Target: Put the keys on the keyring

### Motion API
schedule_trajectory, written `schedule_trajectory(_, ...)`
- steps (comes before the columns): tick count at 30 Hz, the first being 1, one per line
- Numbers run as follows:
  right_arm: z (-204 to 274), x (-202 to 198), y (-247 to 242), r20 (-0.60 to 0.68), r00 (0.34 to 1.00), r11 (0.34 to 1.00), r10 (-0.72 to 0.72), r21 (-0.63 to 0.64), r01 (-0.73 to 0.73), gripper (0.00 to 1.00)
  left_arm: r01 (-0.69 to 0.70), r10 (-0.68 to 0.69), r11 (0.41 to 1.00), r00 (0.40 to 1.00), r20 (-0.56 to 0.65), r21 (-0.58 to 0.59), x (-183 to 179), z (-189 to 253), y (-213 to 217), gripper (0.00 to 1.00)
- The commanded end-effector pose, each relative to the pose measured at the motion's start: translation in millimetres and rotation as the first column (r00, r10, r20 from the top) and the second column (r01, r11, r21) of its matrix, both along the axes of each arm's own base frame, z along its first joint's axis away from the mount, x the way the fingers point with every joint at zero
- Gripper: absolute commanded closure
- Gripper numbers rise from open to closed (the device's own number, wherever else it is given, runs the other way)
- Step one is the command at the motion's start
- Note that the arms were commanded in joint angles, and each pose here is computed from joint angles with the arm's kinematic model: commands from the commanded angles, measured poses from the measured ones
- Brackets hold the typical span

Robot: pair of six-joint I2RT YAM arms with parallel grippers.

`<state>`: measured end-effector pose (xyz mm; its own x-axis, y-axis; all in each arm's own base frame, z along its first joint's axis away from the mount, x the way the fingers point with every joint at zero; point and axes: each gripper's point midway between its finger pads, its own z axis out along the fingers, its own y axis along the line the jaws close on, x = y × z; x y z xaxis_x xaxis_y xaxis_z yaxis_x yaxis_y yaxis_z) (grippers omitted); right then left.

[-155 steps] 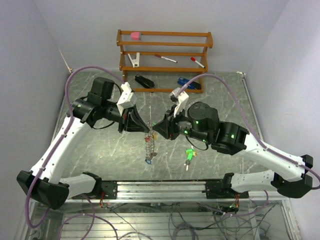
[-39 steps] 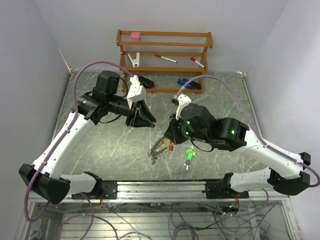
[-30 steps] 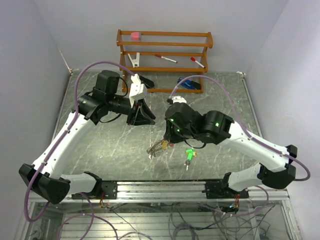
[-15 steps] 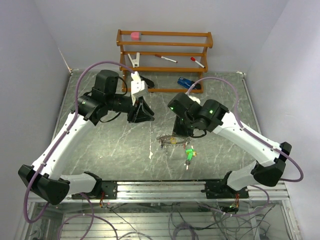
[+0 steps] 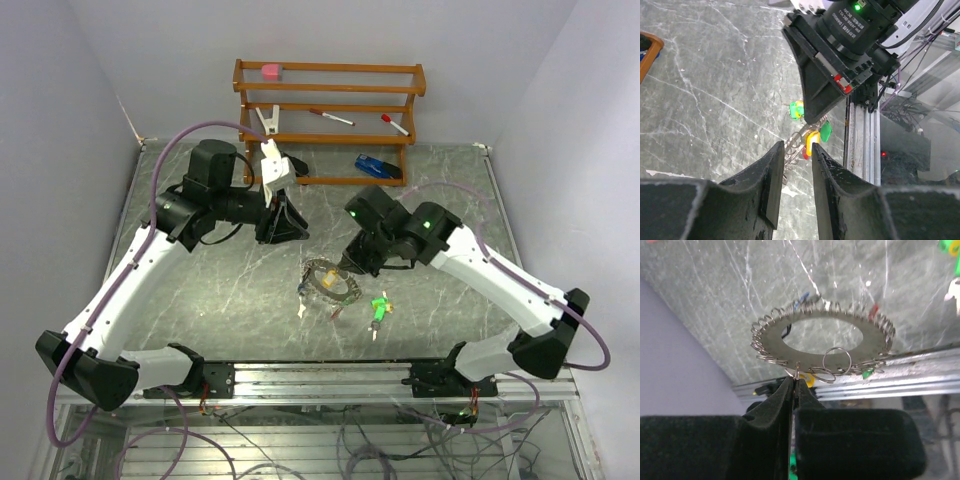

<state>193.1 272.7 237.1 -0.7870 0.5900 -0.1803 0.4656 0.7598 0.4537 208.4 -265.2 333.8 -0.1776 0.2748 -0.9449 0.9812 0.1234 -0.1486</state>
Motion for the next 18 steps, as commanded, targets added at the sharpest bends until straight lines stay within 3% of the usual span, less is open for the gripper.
schedule_trajectory(1,16.4,-6.1,15.5,-0.106,0.980,0.951,-0.166,0.246,0.188,1.00,-0.027,0.027,1.000,0.999,0.018,-0.003,1.2,2.7,-0.3,0.61)
schedule_trajectory(9,46.4,5.1,26.3,-0.125,0.963,0.906,-0.239,0.329,0.267,1.00,-0.043,0.041,0.998,0.998,0.036,0.038,6.6,-15.3,-2.3,0.60)
schedule_trajectory(15,40.2,-2.4,38.9,-0.259,0.929,0.860,-0.264,0.373,0.348,1.00,0.003,-0.005,0.999,0.999,0.043,0.054,-2.3,-26.8,-9.6,0.60)
schedule_trajectory(18,43.6,-0.6,36.4,-0.267,0.917,0.851,-0.295,0.363,0.379,1.00,0.012,-0.017,0.997,0.998,0.062,0.073,-3.4,-30.4,-7.7,0.60)
